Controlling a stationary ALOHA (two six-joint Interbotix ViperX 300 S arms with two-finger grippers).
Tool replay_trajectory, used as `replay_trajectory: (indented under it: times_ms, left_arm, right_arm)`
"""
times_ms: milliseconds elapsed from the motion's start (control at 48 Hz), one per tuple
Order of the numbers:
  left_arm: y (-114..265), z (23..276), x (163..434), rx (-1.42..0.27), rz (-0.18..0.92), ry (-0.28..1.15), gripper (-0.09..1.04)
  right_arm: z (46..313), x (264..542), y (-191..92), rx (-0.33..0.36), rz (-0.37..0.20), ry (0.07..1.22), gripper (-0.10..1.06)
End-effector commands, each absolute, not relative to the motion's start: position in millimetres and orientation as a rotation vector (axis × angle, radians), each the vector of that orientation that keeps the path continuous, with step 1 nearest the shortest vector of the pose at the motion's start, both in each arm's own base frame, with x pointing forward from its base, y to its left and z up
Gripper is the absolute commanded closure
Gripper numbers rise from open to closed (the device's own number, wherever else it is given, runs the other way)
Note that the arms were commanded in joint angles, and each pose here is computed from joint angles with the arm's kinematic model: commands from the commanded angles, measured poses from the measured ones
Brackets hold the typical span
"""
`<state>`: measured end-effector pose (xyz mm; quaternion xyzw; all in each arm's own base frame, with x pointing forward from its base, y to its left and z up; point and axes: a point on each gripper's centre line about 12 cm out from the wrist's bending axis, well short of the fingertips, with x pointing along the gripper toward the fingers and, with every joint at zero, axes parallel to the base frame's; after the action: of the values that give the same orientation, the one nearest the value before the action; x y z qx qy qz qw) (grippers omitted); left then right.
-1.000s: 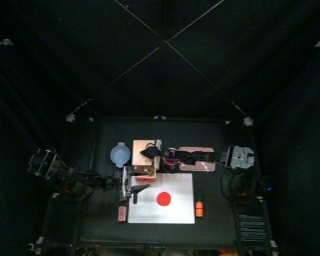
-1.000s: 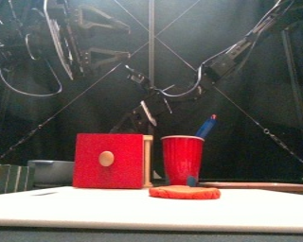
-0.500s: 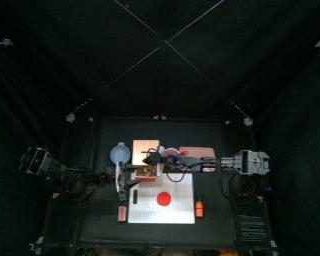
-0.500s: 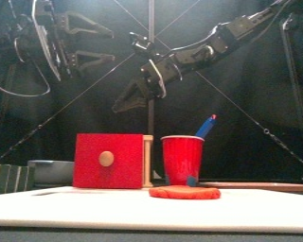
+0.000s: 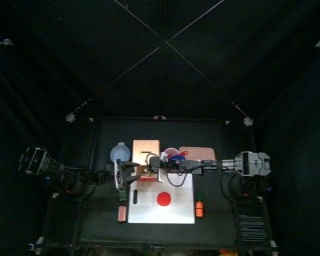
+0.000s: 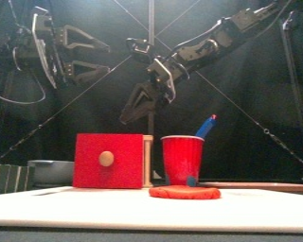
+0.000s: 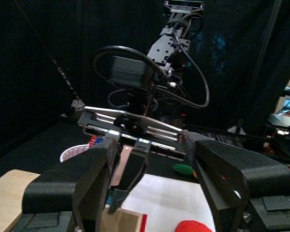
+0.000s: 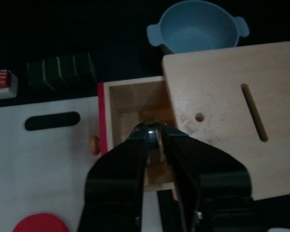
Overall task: Get the cutter from the drawer then cut the dough then place the extra dough in the bowl
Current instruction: Place the cutter on the board
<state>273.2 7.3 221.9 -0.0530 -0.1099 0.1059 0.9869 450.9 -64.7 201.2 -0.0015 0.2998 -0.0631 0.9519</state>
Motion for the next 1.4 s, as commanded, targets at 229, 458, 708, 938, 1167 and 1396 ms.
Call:
replay_trajectory:
  times_ms: [229, 458, 708, 938, 1167, 1396]
  left_arm:
    - [8, 225, 275, -0.106, 0.213, -0.233, 0.01]
    - [8, 222, 273, -0.103, 0.212, -0.221, 0.01]
    - [7, 221, 273, -0.101, 0.208, -0.220, 0.01]
    - [5, 221, 273, -0.101, 0.201, -0.220, 0.01]
    - [4, 221, 273, -0.099, 0.197, -0.219, 0.01]
    - [1, 218, 271, -0.077, 0.164, -0.210, 0.02]
  right_arm:
    - [208, 462, -61, -0.016, -0.117, 0.584, 0.20]
    - [198, 471, -66, -0.016, -0.122, 0.621, 0.20]
    - [192, 472, -66, -0.033, -0.119, 0.648, 0.20]
    - [185, 472, -68, -0.044, -0.119, 0.670, 0.20]
    - [177, 474, -69, -0.064, -0.114, 0.693, 0.20]
    - [172, 475, -69, -0.065, -0.113, 0.708, 0.21]
